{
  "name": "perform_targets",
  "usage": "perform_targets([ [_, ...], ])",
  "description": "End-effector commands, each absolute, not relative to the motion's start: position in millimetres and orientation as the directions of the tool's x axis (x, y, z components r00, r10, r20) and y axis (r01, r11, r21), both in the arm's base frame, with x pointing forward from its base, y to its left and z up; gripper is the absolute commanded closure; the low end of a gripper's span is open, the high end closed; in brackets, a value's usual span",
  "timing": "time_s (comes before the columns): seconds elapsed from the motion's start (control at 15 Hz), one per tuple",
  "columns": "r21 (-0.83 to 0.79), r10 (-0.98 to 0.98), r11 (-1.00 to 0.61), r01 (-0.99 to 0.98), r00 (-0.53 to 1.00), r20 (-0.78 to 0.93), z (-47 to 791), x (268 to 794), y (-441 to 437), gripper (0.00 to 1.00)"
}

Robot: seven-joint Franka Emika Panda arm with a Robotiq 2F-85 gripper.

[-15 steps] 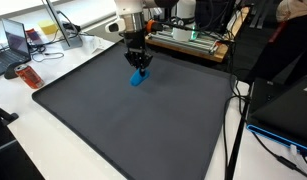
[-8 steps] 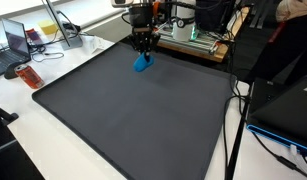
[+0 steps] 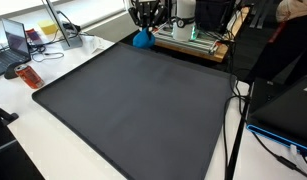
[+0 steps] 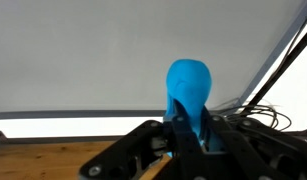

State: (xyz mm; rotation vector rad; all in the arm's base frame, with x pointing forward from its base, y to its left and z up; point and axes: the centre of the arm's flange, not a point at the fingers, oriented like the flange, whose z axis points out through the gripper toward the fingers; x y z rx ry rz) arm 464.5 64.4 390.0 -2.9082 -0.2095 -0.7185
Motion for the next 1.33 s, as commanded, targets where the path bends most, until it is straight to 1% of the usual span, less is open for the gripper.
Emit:
perform_targets([
  [0.0, -0.032, 0.098, -0.989, 0.141, 0.815, 0.570, 437.9, 427.0, 64.7, 0.88],
  [0.53, 0.095, 0.108, -0.994, 0.055, 0.658, 0.745, 551.0, 375.3, 77.3, 0.92],
  [0.73, 0.128, 0.122, -0.991, 0.032, 0.594, 0.795, 593.0, 361.7, 87.8, 0.91],
  [0.87, 0.146, 0.124, -0.989, 0.001, 0.533, 0.837, 621.4, 356.2, 92.0, 0.92],
  [0.93, 0.153, 0.132, -0.988, -0.001, 0.508, 0.851, 633.8, 353.7, 94.3, 0.95],
  [1.07, 0.193, 0.162, -0.981, -0.029, 0.434, 0.886, 662.0, 347.6, 99.1, 0.97],
  [1.27, 0.229, 0.192, -0.971, -0.072, 0.338, 0.921, 695.5, 344.6, 106.7, 0.98],
])
